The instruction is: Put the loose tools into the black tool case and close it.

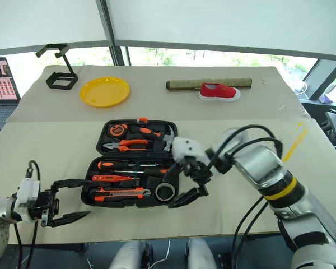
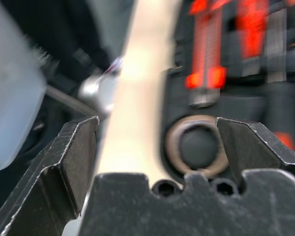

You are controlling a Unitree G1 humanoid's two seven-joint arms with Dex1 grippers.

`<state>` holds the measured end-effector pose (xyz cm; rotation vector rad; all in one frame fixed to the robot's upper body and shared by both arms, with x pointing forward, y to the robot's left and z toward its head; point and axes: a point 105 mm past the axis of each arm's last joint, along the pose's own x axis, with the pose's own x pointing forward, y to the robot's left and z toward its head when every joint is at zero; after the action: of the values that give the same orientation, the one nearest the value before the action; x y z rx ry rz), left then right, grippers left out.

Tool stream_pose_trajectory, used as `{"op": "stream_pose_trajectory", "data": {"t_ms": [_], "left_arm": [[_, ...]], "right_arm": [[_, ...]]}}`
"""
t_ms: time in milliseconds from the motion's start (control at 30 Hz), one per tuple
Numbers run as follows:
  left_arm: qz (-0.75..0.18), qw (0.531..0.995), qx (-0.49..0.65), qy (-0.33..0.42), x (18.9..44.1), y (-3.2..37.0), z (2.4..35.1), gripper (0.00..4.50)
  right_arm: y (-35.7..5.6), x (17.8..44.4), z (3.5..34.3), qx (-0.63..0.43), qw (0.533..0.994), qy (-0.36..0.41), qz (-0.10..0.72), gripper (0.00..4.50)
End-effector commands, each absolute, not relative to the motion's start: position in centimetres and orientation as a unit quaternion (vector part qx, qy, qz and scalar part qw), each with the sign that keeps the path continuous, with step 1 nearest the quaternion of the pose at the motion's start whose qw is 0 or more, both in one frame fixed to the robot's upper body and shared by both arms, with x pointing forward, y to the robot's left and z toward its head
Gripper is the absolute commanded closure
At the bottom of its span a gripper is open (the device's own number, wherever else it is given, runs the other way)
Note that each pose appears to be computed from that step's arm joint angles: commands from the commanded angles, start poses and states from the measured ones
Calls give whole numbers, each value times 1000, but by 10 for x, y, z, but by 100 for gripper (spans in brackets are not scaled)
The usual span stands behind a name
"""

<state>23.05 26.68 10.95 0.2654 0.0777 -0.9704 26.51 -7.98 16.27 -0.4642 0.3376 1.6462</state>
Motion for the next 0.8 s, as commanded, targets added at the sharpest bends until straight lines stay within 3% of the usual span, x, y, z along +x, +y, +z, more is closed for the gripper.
{"op": "stream_pose_trajectory", "data": {"t_ms": [33, 67, 167, 300, 467, 500, 533, 800], "left_arm": [[-303, 947, 79, 77, 254, 306, 118, 0], [-284, 955, 57, 62, 259, 309, 124, 0], [-225, 972, 41, 46, 274, 316, 130, 66], [-186, 981, 22, 56, 302, 306, 123, 211], [-210, 970, 54, 110, 322, 279, 107, 379], [-232, 963, 62, 120, 322, 271, 104, 435], [-251, 956, 70, 135, 321, 264, 99, 449], [-334, 928, 100, 133, 329, 230, 97, 449]], "right_arm": [[-100, 289, 175, -190, 727, 78, 655, 30], [-106, 296, 172, -188, 747, 74, 633, 58], [-118, 320, 160, -217, 791, 53, 570, 146], [-120, 356, 146, -239, 838, 21, 490, 282], [-108, 370, 125, -253, 840, 17, 480, 444], [-103, 369, 123, -249, 837, 17, 486, 450], [-98, 369, 121, -246, 835, 17, 491, 450], [-76, 355, 108, -218, 817, 44, 532, 450]]}}
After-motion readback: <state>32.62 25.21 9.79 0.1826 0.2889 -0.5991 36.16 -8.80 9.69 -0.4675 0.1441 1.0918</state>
